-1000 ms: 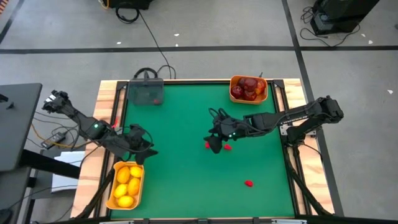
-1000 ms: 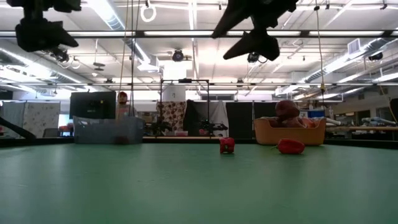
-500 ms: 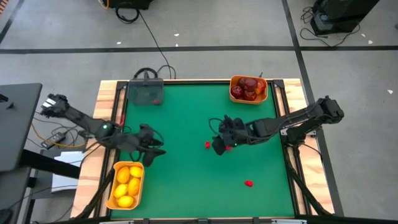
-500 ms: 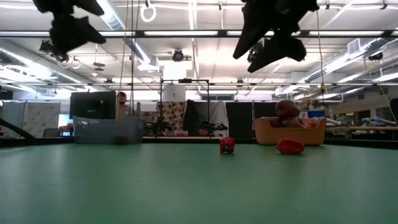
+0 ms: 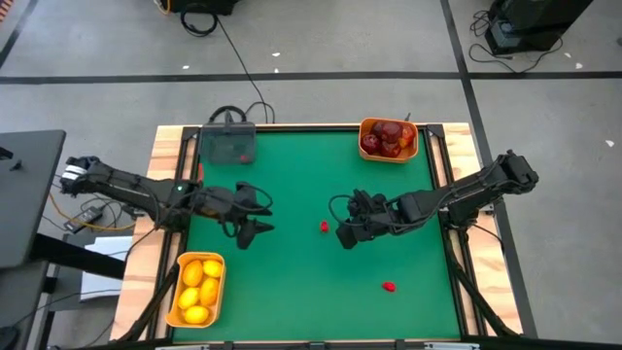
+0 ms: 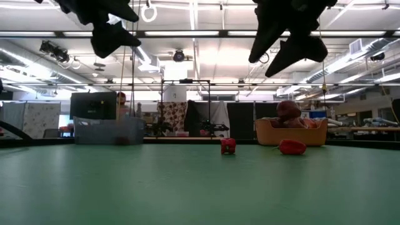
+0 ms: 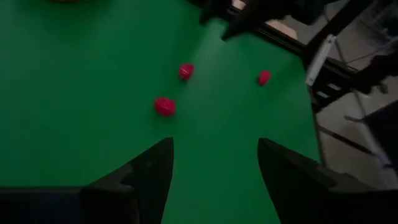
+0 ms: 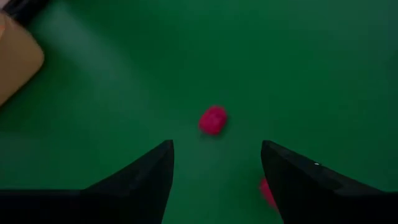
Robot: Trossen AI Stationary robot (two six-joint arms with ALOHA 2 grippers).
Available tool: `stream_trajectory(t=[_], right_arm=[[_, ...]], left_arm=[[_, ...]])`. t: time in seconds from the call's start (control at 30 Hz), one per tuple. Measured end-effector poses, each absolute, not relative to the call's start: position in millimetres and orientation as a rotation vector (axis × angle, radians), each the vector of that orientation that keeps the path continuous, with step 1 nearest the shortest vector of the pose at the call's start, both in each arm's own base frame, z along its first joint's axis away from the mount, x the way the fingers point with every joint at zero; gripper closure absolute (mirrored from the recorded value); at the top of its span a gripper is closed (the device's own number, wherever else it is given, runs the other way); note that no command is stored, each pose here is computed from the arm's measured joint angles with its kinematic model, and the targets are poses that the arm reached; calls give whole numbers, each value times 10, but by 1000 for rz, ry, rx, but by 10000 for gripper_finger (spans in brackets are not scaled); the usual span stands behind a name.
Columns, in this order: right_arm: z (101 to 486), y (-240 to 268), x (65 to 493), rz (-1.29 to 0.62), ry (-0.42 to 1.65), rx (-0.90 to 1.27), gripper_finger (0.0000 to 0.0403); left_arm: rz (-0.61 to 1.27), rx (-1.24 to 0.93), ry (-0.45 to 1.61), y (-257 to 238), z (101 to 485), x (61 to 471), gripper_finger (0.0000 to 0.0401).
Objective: Sort produce into baskets
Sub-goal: Put the middle red chili pepper into the black bin
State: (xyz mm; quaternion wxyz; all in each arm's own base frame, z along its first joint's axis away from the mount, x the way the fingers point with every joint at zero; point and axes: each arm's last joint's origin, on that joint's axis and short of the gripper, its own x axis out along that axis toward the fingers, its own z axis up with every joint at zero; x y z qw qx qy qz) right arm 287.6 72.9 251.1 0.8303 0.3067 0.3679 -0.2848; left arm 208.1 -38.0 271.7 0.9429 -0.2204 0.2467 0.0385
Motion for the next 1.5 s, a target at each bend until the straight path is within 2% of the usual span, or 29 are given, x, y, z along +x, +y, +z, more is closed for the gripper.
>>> stream_trajectory(t=[0.27, 0.43, 0.5, 0.6, 0.7, 0.8, 1.0, 1.2, 1.33, 1.5], right_arm=[[2220, 853, 2776, -570, 840, 788, 152], [2172, 898, 2761, -593, 856, 992, 152], [2248, 917, 2811, -554, 803, 957, 152], [2258, 871, 2810, -579, 764, 793, 152], [2241, 814, 2803, -674, 679, 746, 152], [2176, 796, 2776, -723, 645, 752, 152], [2081, 843, 2718, -646, 748, 670, 152], [1939, 882, 2684, -504, 803, 551, 152], [1797, 886, 2641, -424, 833, 554, 152], [1596, 850, 2537, -438, 841, 584, 152]], left_arm=[[106, -318, 535, -329, 2657, 2117, 163], [214, -482, 465, -307, 2691, 2130, 163], [197, -466, 450, -316, 2711, 2131, 163], [168, -342, 478, -332, 2691, 2130, 163], [248, -279, 513, -318, 2612, 2164, 163], [311, -325, 533, -322, 2532, 2217, 163], [257, -340, 586, -415, 2392, 2345, 163], [176, -443, 664, -508, 2296, 2382, 163], [198, -492, 693, -528, 2270, 2359, 163], [272, -502, 791, -506, 2189, 2280, 163]])
